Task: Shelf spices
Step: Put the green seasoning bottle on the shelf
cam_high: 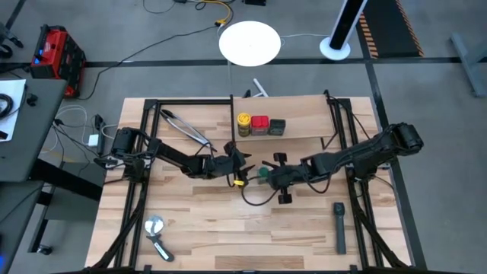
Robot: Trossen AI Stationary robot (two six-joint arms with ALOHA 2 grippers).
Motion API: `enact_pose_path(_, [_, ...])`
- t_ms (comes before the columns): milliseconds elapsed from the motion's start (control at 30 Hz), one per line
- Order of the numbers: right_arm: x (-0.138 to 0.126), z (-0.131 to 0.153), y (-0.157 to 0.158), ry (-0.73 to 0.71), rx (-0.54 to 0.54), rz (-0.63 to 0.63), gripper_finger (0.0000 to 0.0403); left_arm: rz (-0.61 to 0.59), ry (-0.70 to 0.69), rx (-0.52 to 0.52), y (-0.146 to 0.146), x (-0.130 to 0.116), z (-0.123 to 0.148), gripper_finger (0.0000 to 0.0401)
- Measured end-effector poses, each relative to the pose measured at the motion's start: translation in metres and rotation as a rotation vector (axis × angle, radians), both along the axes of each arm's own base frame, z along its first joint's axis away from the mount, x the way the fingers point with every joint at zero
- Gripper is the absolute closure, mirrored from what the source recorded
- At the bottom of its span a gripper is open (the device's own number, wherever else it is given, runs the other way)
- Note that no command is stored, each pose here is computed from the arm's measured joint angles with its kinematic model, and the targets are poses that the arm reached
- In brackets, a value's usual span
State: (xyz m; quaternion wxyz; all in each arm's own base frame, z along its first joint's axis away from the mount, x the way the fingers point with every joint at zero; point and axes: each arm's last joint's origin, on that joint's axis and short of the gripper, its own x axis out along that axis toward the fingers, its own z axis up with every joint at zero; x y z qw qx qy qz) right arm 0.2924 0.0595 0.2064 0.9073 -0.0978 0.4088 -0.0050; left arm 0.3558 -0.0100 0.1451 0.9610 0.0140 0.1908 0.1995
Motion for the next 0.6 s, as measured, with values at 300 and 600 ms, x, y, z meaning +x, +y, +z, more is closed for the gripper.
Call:
enact_pose_path(300, [0.000, -0.002, -0.011, 0.028, -0.013, -0.035, 0.0398, -0.083, 0.004, -0.040, 0.006, 0.001, 0.000, 0.0200])
enact_pose_path(600, [-0.002, -0.004, -0.023, 0.062, -0.101, -0.082, 0.0398, -0.123, 0.004, -0.054, -0.004, 0.001, -0.001, 0.0200])
